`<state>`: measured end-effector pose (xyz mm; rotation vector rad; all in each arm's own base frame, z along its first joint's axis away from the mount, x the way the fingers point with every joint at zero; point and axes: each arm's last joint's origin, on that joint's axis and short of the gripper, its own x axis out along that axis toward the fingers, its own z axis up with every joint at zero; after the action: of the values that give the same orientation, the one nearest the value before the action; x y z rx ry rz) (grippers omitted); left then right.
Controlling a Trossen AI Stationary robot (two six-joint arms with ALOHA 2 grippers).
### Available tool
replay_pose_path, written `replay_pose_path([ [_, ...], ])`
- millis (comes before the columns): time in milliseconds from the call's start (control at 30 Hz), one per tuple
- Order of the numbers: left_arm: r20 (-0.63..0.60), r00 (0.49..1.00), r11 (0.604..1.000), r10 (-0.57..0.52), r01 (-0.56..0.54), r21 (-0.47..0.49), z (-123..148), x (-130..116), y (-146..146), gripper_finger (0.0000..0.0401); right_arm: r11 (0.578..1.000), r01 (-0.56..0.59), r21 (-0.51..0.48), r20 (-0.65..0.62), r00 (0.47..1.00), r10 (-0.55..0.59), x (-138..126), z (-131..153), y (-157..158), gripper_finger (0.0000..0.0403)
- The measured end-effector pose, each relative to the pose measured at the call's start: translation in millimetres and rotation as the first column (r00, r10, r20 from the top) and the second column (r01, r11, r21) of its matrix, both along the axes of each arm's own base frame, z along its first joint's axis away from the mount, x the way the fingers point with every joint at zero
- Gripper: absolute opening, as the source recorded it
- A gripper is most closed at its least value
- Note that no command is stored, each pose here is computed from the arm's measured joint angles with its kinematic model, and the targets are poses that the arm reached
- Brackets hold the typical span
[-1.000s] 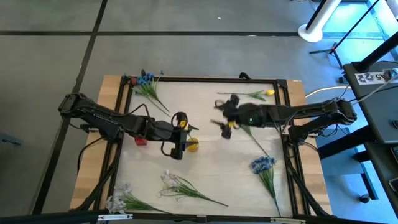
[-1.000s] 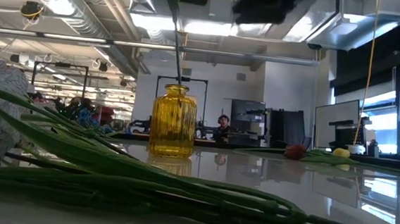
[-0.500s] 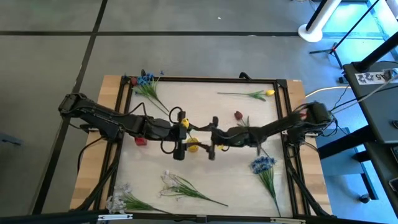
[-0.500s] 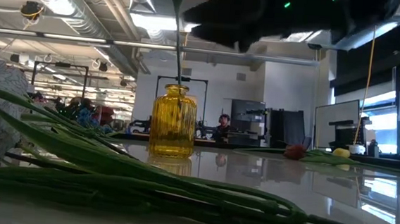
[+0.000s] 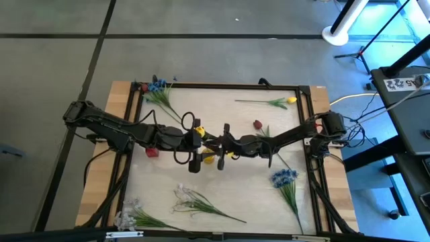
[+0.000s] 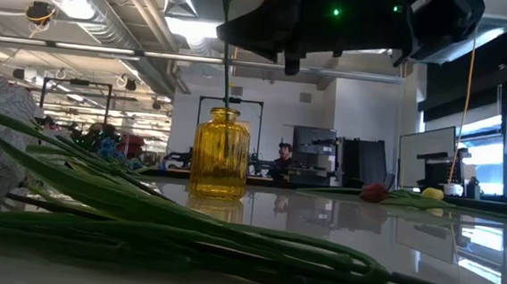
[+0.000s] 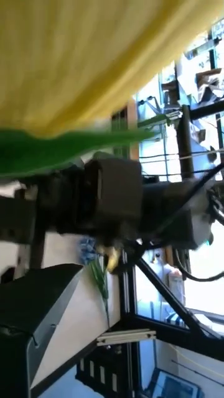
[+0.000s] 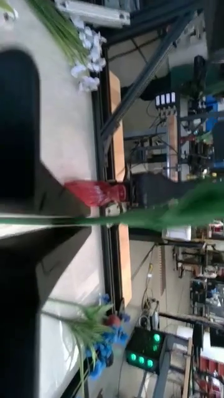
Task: Sort flowers into vase by color
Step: Put the left yellow tulip into the yellow flower vase
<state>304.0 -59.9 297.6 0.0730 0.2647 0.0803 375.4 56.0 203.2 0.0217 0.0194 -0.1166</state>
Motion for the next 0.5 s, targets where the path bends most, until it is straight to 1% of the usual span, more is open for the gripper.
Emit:
replay_pose_path([
  [67,-0.018,1.0,1.0,0.014,-0.014,0.009,-2,-1,0,0.0251,1.0,-0.003,0.005,0.0,1.0,0.003,0,0,1,0.0013],
  [167,-0.038,0.996,0.997,0.075,-0.075,0.013,1,-7,3,0.0251,1.0,-0.001,0.019,-0.013,1.0,0.001,-1,-3,0,0.0014],
  [233,-0.044,0.995,0.996,0.089,-0.089,0.007,5,-14,6,0.0251,1.0,0.0,0.024,0.015,1.0,0.0,-2,-2,0,0.0007],
  [300,-0.067,0.993,0.995,0.101,-0.1,0.01,6,-18,7,0.0251,1.0,-0.001,0.028,0.049,0.999,0.0,-3,1,0,0.0008],
  [367,-0.086,0.99,0.994,0.111,-0.11,0.016,6,-21,8,0.0251,1.0,-0.001,0.011,0.074,0.997,0.0,-3,3,0,0.001],
  [500,-0.118,0.983,0.99,0.142,-0.141,0.021,5,-24,12,0.0251,1.0,0.001,-0.024,0.08,0.997,0.001,-3,4,0,0.0005],
])
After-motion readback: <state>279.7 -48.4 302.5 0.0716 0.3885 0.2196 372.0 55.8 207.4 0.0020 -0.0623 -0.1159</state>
